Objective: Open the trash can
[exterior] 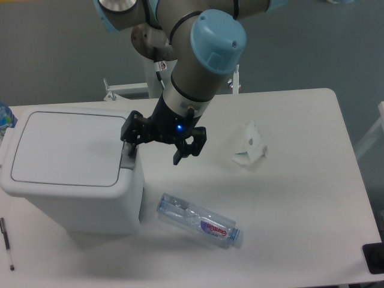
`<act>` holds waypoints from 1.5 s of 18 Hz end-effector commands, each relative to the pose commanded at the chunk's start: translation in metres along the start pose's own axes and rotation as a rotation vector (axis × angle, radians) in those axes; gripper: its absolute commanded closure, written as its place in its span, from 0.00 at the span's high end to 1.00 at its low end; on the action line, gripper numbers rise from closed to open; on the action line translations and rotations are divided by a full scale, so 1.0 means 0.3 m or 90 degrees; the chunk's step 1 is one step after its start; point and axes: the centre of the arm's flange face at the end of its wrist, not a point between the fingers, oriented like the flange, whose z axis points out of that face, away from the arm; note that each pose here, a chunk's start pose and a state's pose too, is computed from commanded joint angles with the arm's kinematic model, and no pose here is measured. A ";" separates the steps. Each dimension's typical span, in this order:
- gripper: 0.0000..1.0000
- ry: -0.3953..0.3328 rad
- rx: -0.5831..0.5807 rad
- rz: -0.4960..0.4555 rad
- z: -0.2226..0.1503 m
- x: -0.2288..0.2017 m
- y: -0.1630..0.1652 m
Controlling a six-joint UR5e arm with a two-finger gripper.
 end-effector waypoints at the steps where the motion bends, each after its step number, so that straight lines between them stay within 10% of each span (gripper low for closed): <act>1: 1.00 0.000 0.001 0.000 -0.002 0.001 -0.001; 27: 1.00 -0.010 0.024 -0.001 -0.066 -0.041 -0.002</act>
